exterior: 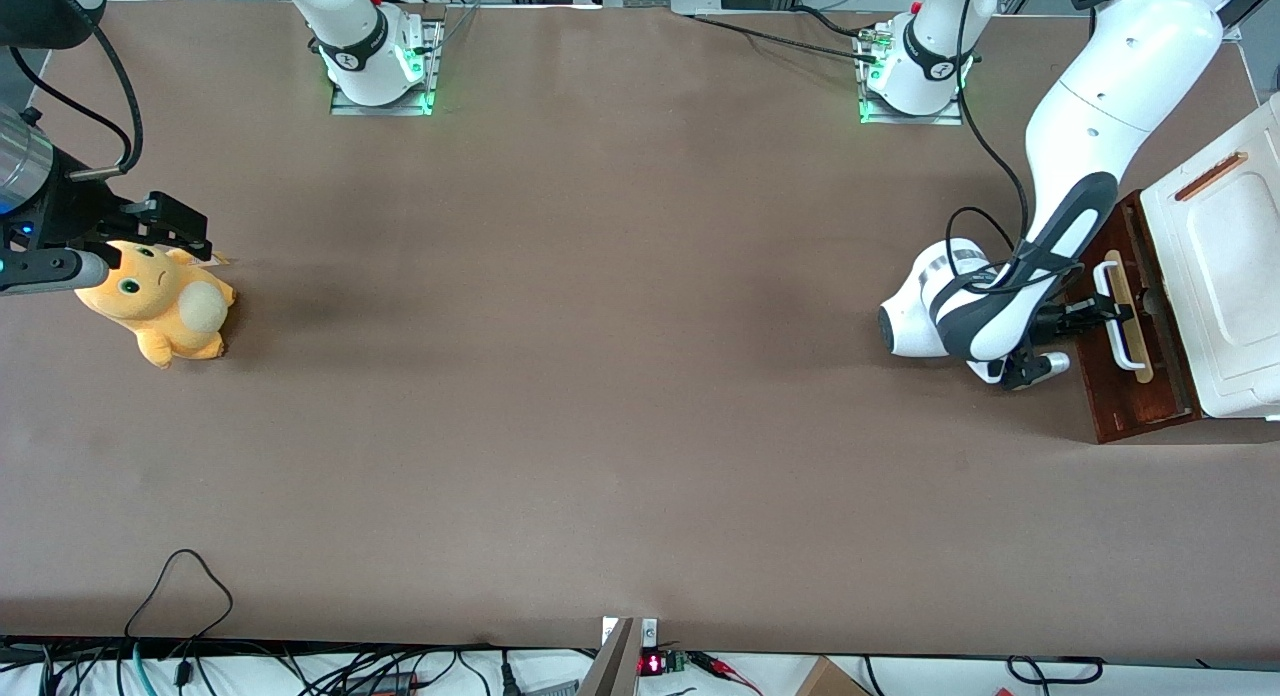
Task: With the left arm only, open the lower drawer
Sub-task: 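Pull the handle with the left gripper, sliding the drawer out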
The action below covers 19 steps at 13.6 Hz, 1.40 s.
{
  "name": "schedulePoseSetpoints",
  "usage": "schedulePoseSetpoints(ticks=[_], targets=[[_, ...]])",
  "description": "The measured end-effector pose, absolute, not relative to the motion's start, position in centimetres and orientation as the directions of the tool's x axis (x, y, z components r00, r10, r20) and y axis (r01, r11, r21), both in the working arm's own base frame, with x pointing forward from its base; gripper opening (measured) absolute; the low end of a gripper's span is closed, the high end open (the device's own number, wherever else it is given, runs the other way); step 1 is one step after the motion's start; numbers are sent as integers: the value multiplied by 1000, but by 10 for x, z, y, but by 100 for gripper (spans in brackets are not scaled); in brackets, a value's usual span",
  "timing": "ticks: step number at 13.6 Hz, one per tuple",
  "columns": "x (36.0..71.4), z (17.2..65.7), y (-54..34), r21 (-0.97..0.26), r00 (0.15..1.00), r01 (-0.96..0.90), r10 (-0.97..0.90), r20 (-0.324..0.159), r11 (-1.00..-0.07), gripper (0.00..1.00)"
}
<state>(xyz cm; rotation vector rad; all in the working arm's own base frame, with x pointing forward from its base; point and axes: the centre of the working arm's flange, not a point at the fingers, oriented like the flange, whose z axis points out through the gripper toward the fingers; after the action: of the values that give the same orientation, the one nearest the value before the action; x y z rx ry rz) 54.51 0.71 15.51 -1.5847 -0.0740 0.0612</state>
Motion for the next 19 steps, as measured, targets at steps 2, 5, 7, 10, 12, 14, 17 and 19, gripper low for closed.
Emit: schedulePoseSetpoints(ticks=[2, 5, 7, 10, 12, 14, 17, 19], targets=[[542, 156, -18, -1000, 999, 4, 49, 3, -19, 18], [534, 154, -70, -1000, 999, -5, -36, -4, -7, 18], [529, 155, -99, -1000, 996, -4, -85, -4, -4, 18], [528, 156, -110, -1000, 995, -3, -104, -2, -5, 18], [528, 156, -108, -1000, 995, -3, -100, -2, -4, 18], [529, 156, -103, -1000, 996, -2, -92, -2, -4, 18], [531, 157, -99, -1000, 997, 1, -83, 2, -4, 21], [537, 161, -97, -1000, 997, 15, -72, 16, -9, 38]])
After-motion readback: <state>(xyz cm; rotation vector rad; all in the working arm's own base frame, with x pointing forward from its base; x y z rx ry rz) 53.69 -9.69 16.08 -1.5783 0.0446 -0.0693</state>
